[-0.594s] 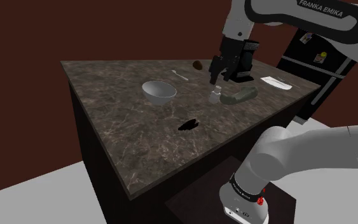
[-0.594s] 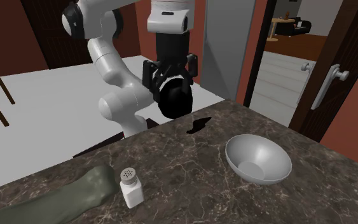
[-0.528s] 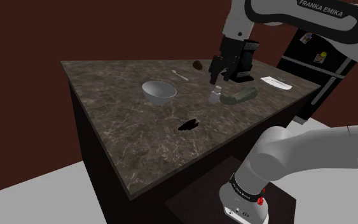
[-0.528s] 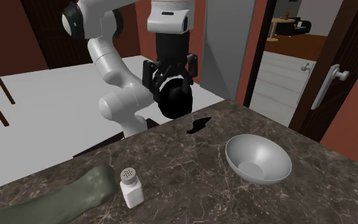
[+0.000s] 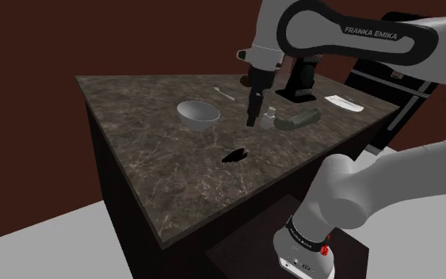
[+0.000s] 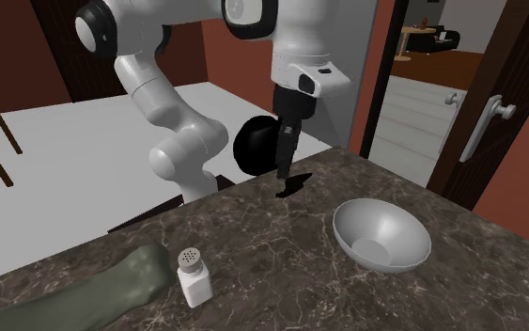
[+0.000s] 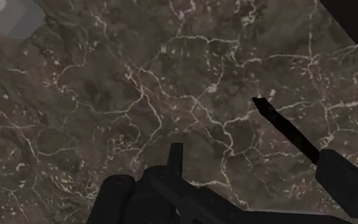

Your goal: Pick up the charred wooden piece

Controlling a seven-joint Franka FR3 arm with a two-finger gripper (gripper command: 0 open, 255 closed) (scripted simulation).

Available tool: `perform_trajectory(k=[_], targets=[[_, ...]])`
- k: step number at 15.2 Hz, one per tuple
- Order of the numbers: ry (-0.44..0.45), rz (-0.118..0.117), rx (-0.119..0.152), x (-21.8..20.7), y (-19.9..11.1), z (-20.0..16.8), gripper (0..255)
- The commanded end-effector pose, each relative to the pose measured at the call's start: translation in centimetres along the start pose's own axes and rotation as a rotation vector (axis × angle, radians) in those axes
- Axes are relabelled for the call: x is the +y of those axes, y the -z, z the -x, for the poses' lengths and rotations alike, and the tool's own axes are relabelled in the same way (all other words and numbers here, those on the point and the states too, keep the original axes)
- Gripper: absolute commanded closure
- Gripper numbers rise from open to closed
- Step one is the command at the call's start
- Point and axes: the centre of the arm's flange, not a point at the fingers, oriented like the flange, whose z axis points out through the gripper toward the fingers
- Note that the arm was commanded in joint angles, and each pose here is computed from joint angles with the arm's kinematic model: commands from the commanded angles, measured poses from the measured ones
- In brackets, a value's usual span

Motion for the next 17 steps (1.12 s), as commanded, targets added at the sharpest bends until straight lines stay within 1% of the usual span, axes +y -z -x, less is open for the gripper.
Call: perform_trajectory(k=[1, 4, 7, 8, 15, 17], targets=[[0.219, 0.001, -0.007, -1.8, -1.6, -1.3, 0], [0.528, 0.003, -0.018, -4.7, -4.1, -2.4, 0], [0.837, 0.006, -0.029, -7.9, -6.7, -2.5, 0], [0.840, 0.006, -0.029, -7.9, -6.7, -2.5, 0], [0.840, 0.006, -0.029, -7.9, -10.7, -2.8, 0], [0.840, 0.006, -0.029, -7.9, -10.7, -2.8, 0]])
